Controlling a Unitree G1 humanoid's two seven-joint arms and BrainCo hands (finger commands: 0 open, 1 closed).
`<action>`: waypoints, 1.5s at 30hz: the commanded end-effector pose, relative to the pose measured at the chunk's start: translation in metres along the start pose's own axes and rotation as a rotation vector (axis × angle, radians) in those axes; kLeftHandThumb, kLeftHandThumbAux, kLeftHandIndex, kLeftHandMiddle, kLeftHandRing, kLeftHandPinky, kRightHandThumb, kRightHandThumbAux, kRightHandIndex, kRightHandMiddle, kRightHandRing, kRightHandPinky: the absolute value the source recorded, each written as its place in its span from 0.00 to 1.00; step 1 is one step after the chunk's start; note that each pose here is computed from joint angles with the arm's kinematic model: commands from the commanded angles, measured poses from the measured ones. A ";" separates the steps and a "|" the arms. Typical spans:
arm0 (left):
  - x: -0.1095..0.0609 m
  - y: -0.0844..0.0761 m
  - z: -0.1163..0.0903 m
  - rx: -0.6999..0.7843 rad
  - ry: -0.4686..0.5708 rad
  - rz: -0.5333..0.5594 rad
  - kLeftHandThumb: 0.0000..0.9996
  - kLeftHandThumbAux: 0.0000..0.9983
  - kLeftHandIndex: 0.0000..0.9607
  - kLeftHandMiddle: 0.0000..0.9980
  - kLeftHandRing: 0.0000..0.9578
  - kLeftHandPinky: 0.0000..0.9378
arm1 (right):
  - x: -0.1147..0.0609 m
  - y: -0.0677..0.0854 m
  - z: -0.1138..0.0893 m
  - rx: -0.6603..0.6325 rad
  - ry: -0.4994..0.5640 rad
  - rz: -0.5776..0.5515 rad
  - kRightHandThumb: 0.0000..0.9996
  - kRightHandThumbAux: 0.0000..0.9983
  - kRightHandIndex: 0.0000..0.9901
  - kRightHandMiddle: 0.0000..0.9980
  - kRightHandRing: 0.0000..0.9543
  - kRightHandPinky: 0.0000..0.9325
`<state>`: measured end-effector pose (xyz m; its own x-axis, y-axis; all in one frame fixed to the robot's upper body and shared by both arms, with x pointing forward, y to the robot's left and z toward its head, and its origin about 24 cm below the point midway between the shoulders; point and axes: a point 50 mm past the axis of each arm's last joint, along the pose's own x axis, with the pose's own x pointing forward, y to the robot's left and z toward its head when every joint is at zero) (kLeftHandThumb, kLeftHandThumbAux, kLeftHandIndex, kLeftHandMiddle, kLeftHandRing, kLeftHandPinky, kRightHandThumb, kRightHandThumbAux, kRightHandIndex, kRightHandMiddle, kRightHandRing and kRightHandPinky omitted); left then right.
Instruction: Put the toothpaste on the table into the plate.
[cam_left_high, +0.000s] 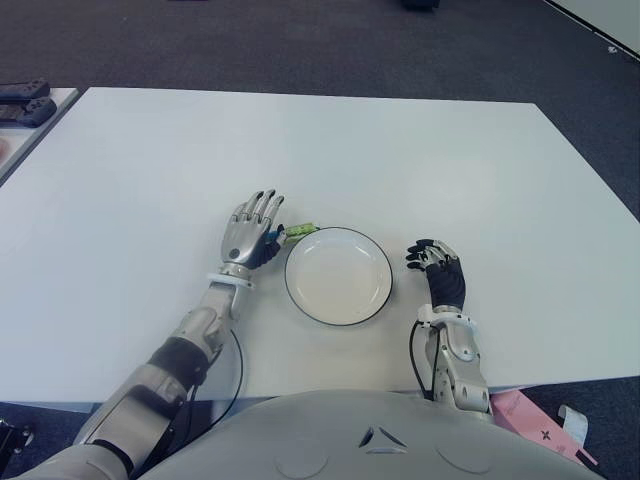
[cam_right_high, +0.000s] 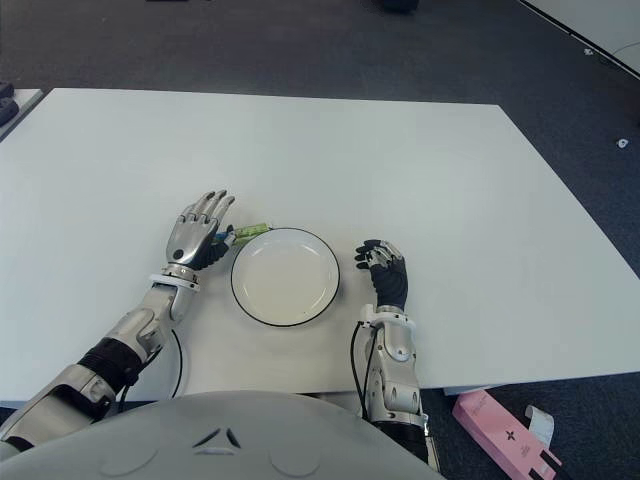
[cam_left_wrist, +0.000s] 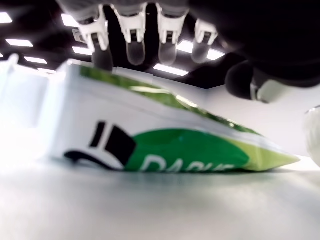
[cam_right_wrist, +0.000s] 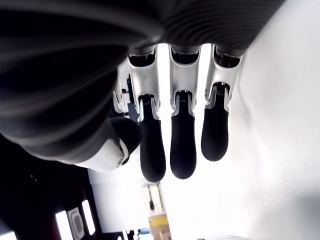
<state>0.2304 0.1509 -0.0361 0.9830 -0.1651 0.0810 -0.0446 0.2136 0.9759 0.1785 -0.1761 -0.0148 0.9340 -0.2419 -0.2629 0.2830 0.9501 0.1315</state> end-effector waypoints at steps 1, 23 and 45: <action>-0.044 -0.038 -0.011 0.048 0.054 -0.243 0.68 0.30 0.04 0.05 0.08 0.23 | -0.009 -0.003 -0.022 0.007 0.113 -0.034 0.71 0.72 0.43 0.54 0.55 0.56; -0.006 0.065 -0.037 0.149 -0.150 -0.570 0.62 0.22 0.00 0.12 0.14 0.18 | -0.006 -0.003 -0.023 0.011 0.101 -0.030 0.71 0.72 0.43 0.53 0.53 0.54; 0.014 0.069 -0.052 0.182 -0.178 -0.788 0.61 0.16 0.00 0.12 0.13 0.16 | -0.009 -0.001 -0.022 0.030 0.101 -0.040 0.71 0.72 0.44 0.54 0.54 0.55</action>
<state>0.2535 0.2140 0.0367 0.7339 -0.3627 -0.5744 0.5546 -0.1684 0.8149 0.1798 -0.1769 -0.0138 0.9382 -0.2502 -0.2391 0.2878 0.9478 0.1375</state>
